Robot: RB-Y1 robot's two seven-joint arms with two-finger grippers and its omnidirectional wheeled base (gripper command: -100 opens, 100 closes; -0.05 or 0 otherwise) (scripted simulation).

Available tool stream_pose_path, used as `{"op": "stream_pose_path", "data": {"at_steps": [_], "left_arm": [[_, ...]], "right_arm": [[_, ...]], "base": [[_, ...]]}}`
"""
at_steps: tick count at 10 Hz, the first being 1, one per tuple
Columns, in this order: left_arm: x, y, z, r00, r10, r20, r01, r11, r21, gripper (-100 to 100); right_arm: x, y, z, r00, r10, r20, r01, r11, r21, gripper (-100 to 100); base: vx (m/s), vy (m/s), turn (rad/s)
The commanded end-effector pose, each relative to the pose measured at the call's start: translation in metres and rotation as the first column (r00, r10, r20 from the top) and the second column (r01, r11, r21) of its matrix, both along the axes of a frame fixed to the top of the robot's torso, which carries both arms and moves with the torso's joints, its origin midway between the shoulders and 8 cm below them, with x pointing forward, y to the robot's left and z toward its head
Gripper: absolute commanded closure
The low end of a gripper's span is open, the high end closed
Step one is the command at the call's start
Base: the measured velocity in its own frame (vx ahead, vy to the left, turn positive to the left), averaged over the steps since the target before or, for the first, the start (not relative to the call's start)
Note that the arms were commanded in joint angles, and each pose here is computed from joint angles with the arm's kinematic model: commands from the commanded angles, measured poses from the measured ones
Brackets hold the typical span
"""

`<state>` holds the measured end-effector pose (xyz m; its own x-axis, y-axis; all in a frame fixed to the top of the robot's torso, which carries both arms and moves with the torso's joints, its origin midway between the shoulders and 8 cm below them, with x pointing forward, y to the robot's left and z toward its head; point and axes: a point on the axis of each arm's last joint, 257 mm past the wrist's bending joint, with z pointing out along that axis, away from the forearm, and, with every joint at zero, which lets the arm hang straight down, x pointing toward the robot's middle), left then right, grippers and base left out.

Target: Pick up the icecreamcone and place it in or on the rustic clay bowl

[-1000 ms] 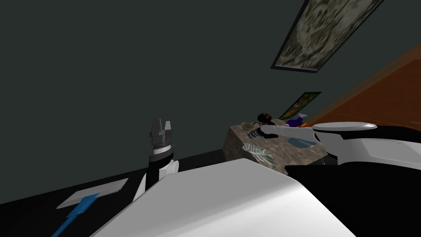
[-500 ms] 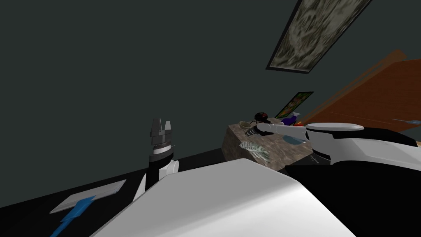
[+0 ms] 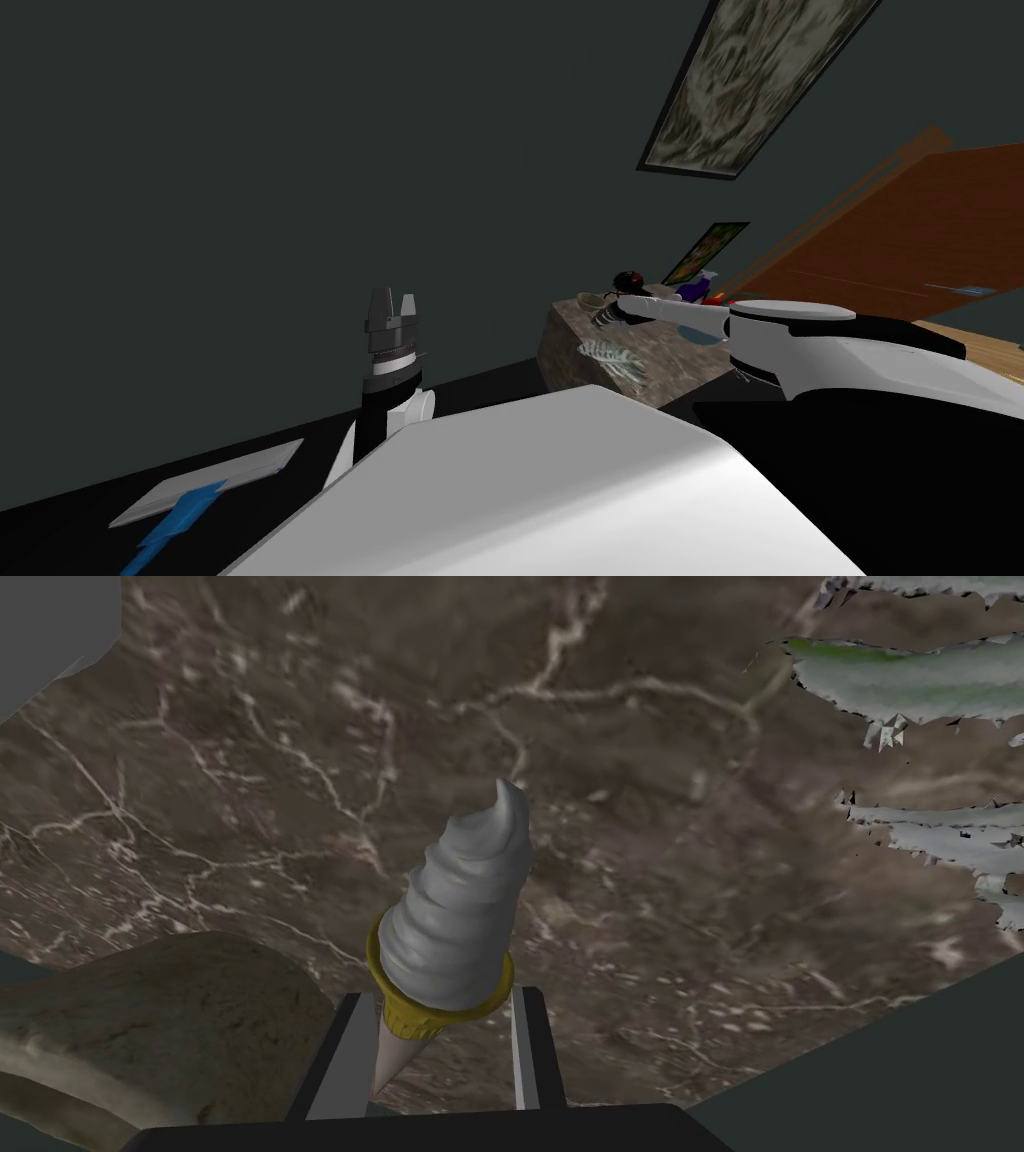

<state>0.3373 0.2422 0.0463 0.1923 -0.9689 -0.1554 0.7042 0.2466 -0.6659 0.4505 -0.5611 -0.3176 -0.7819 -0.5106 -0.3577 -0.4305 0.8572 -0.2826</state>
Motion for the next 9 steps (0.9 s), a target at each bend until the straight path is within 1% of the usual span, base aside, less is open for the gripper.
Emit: {"op": "stream_pose_path", "data": {"at_steps": [1, 2, 4, 5, 6, 7, 8, 9], "left_arm": [[0.000, 0.000, 0.000, 1.000, 0.000, 0.000, 0.000, 1.000, 0.000, 0], [0.000, 0.000, 0.000, 1.000, 0.000, 0.000, 0.000, 1.000, 0.000, 0], [0.000, 0.000, 0.000, 1.000, 0.000, 0.000, 0.000, 1.000, 0.000, 0], [0.000, 0.000, 0.000, 1.000, 0.000, 0.000, 0.000, 1.000, 0.000, 0], [0.000, 0.000, 0.000, 1.000, 0.000, 0.000, 0.000, 1.000, 0.000, 0], [0.000, 0.000, 0.000, 1.000, 0.000, 0.000, 0.000, 1.000, 0.000, 0], [0.000, 0.000, 0.000, 1.000, 0.000, 0.000, 0.000, 1.000, 0.000, 0], [0.000, 0.000, 0.000, 1.000, 0.000, 0.000, 0.000, 1.000, 0.000, 0]], "right_arm": [[0.005, 0.006, -0.002, 1.000, -0.006, -0.015, 0.006, 1.000, 0.008, 100], [0.010, 0.005, 0.003, 1.000, -0.001, -0.001, 0.001, 1.000, 0.001, 100], [0.016, 0.012, 0.000, 1.000, -0.015, -0.022, 0.015, 1.000, 0.012, 100], [0.021, 0.010, 0.005, 1.000, -0.010, -0.008, 0.010, 1.000, 0.001, 100], [0.018, 0.011, 0.003, 1.000, -0.010, -0.013, 0.010, 1.000, 0.005, 100], [0.018, 0.010, 0.004, 1.000, -0.011, -0.013, 0.011, 1.000, 0.005, 0], [0.017, -0.008, 0.019, 0.999, -0.035, -0.003, 0.035, 0.999, -0.017, 100], [0.014, -0.023, 0.031, 0.998, -0.055, 0.004, 0.055, 0.998, -0.035, 100]], "base": [[-0.043, -0.019, -0.058], [-0.037, -0.013, -0.015], [-0.043, -0.013, -0.044], [-0.034, -0.015, -0.029], [-0.012, -0.006, -0.003], [0.000, 0.000, 0.000], [-0.063, 0.030, 0.096], [-0.142, 0.072, 0.145]]}}
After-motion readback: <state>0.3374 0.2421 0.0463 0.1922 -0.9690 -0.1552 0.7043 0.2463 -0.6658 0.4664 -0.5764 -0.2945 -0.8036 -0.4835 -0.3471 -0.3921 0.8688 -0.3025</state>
